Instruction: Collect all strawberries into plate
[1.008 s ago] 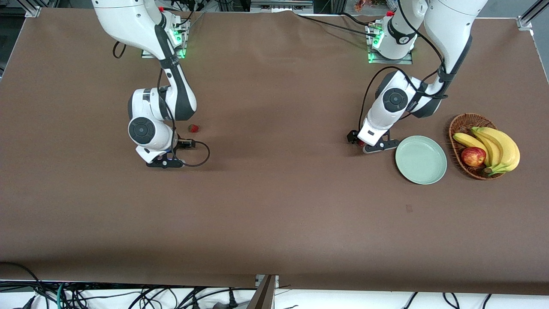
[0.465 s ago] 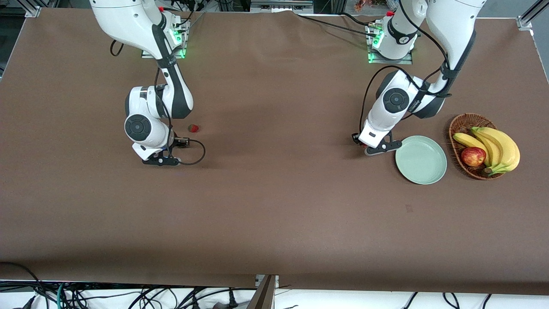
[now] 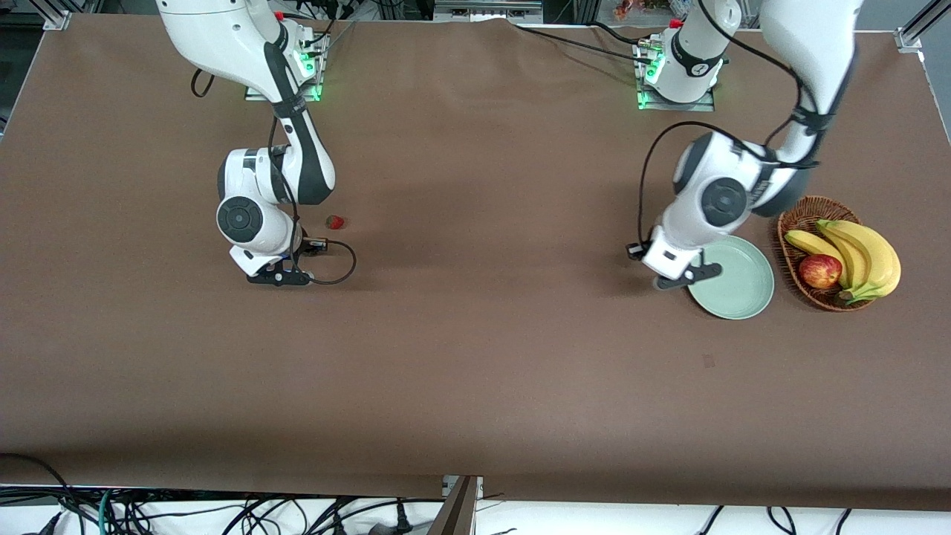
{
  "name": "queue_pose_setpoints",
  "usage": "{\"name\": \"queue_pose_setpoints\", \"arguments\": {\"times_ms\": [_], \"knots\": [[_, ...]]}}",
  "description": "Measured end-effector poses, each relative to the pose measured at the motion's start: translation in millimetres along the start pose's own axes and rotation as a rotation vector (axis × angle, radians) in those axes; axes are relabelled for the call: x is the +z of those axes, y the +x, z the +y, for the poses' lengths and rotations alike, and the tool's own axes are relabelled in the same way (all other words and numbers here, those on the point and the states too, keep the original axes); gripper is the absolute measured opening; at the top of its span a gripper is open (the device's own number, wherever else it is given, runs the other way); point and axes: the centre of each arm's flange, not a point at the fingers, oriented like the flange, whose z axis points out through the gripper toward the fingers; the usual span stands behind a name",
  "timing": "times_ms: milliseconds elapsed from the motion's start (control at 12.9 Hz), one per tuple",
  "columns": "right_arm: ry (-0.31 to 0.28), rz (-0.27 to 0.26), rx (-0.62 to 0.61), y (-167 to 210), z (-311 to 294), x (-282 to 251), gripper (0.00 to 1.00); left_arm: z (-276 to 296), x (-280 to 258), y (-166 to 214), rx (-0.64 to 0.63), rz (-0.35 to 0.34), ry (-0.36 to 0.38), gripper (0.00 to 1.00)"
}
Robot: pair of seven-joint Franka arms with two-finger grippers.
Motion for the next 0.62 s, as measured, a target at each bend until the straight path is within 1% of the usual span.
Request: {"name": "queue_pose_setpoints", "arguments": {"times_ms": [155, 310, 388, 465, 620], "knots": [[0.006, 0.014, -0.007, 3, -5, -8, 0.31, -61, -28, 32, 0.052, -0.004, -0.006, 0.31], [0.036, 0.037, -0.022, 17, -23, -41, 0.31, -126, -26, 50, 0.129, -0.011, -0.008, 0.31], [0.074, 0.046, -0.026, 26, -39, -66, 0.31, -152, -19, 54, 0.165, -0.023, -0.012, 0.31], [0.127, 0.054, -0.028, 33, -62, -93, 0.31, -174, -9, 57, 0.2, -0.031, -0.021, 0.31], [0.23, 0.076, 0.004, 45, -117, -130, 0.31, -204, 17, 61, 0.246, -0.018, -0.019, 0.31]]}}
